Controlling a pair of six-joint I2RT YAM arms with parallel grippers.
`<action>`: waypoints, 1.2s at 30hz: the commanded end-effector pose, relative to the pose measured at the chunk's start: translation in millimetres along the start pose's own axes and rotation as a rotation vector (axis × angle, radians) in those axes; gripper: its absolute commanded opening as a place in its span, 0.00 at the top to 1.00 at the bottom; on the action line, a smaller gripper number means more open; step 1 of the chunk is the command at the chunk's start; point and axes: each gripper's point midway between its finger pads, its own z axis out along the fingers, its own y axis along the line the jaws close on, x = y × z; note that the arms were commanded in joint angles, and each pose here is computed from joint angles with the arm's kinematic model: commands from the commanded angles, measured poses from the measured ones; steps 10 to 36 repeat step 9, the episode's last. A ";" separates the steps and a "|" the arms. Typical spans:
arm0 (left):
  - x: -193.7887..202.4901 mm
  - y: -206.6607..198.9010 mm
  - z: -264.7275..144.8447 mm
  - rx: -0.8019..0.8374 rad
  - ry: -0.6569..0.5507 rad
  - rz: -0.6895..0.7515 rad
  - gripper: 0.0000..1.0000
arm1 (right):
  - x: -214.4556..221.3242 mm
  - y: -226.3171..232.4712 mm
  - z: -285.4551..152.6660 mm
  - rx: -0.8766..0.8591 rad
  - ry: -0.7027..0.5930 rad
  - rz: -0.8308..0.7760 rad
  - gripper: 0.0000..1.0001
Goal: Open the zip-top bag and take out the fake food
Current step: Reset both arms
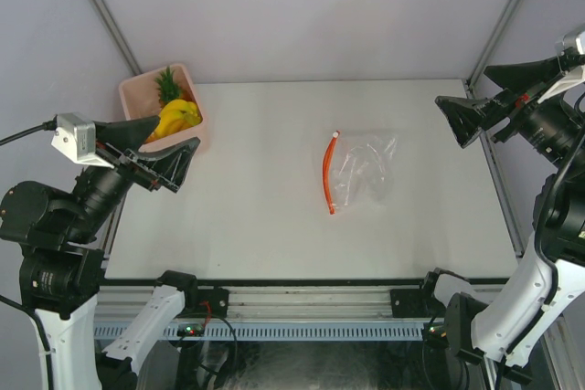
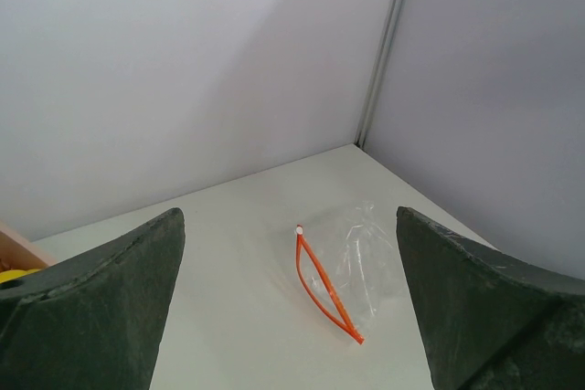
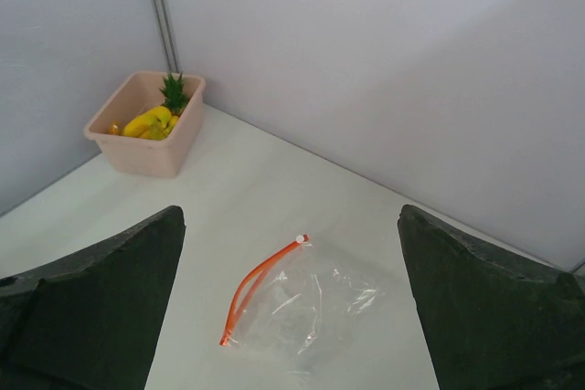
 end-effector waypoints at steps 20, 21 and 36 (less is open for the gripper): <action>0.4 3.9 0.5 -0.012 -0.008 0.028 0.00 | -3.1 -4.1 -1.9 0.031 -0.009 -0.031 0.00; 0.4 3.9 0.5 -0.012 -0.008 0.028 0.00 | -3.1 -4.1 -1.9 0.031 -0.009 -0.031 0.00; 0.4 3.9 0.5 -0.012 -0.008 0.028 0.00 | -3.1 -4.1 -1.9 0.031 -0.009 -0.031 0.00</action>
